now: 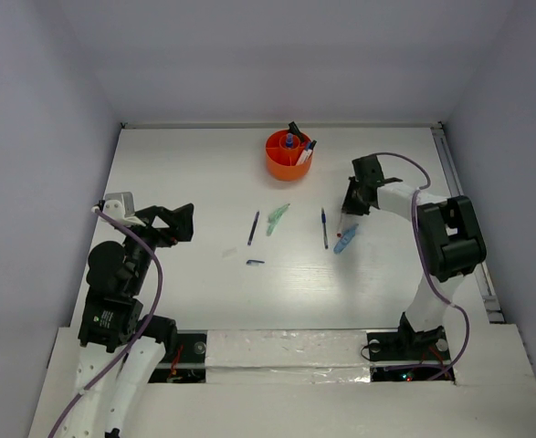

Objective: Sort the stationery into containers
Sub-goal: Pick up the pen from the center of the board.

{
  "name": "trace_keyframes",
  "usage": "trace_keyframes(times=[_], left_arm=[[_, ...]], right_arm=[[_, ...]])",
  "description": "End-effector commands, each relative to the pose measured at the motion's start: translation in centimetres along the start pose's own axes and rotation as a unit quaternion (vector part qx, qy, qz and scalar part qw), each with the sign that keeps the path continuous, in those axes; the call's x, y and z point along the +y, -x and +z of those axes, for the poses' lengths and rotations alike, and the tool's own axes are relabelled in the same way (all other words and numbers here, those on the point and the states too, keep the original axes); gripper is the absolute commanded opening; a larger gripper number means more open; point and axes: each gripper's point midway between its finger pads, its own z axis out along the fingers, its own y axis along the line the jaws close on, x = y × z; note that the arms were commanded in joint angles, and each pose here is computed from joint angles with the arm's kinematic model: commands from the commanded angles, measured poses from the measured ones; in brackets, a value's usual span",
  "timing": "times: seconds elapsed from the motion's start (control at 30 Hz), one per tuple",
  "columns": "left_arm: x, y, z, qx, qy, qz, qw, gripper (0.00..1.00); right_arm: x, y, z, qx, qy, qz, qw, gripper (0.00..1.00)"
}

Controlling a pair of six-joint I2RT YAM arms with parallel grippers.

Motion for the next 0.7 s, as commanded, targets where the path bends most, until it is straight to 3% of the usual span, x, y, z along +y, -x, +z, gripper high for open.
trace_keyframes(times=[0.0,0.17,0.3,0.43,0.47,0.67], left_arm=[[-0.8,2.2,-0.5,-0.032,-0.009,0.001,0.999,0.99],[-0.7,2.1,-0.4,-0.030,-0.007,0.001,1.000,0.99],[-0.6,2.0,-0.3,-0.029,-0.006,0.001,1.000,0.99],[-0.5,1.7,-0.1,-0.022,-0.004,0.002,1.000,0.99],[-0.5,1.6,-0.1,-0.021,-0.004,0.002,1.000,0.99],[-0.6,1.2,0.5,-0.010,-0.007,0.001,1.000,0.99]], right_arm=[[1.2,-0.5,0.6,0.020,0.012,-0.004,1.000,0.21],[2.2,0.1,1.0,0.015,0.031,-0.002,0.999,0.04],[4.1,1.7,0.1,-0.022,0.079,0.010,0.997,0.00],[5.9,5.3,-2.9,-0.110,0.132,0.025,0.985,0.00],[6.8,7.1,-4.7,-0.150,0.155,0.024,0.976,0.00],[10.2,12.8,-10.8,-0.252,0.231,0.023,0.939,0.00]])
